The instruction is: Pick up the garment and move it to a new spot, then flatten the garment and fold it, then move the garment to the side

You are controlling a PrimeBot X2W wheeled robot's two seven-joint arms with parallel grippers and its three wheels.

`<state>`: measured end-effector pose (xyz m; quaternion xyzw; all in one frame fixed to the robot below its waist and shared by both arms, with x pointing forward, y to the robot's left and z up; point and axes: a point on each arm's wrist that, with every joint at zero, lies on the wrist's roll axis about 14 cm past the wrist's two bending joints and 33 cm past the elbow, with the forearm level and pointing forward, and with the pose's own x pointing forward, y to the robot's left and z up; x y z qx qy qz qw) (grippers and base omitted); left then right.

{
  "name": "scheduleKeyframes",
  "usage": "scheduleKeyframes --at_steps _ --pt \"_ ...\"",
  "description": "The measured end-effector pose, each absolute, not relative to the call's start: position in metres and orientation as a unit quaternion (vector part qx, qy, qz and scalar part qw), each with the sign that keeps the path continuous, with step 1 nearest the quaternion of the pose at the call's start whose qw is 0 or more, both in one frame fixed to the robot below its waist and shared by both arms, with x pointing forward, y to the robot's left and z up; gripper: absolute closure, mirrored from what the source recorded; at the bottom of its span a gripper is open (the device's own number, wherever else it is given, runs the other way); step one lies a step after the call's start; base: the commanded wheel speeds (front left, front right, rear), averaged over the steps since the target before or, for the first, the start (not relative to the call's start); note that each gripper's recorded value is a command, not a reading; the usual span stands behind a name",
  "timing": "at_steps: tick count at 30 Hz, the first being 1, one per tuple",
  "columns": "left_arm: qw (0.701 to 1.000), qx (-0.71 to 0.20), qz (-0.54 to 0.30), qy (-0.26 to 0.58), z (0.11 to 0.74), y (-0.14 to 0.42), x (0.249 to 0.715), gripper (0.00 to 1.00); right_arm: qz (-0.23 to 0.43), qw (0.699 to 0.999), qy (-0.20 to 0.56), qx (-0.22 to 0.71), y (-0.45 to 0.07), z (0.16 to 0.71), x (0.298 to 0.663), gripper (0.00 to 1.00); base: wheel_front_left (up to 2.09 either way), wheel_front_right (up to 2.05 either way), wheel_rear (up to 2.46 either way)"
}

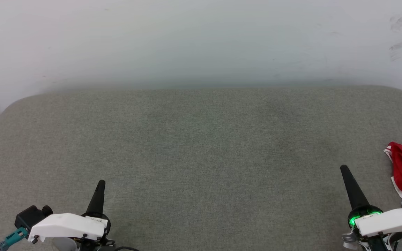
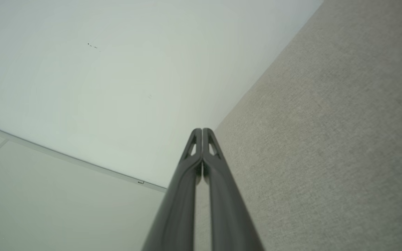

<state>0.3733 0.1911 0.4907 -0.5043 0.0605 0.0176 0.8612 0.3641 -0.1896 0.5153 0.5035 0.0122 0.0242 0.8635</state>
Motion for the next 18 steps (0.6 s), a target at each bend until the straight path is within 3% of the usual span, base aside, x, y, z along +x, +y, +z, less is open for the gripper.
scheduleKeyframes --at_steps 18 --pt "0.813 -0.580 0.016 0.048 0.4937 0.1933 0.3782 1.00 0.016 0.816 0.009 0.578 -0.1934 0.5131 0.3728 1.00 0.00 0.00 0.00"
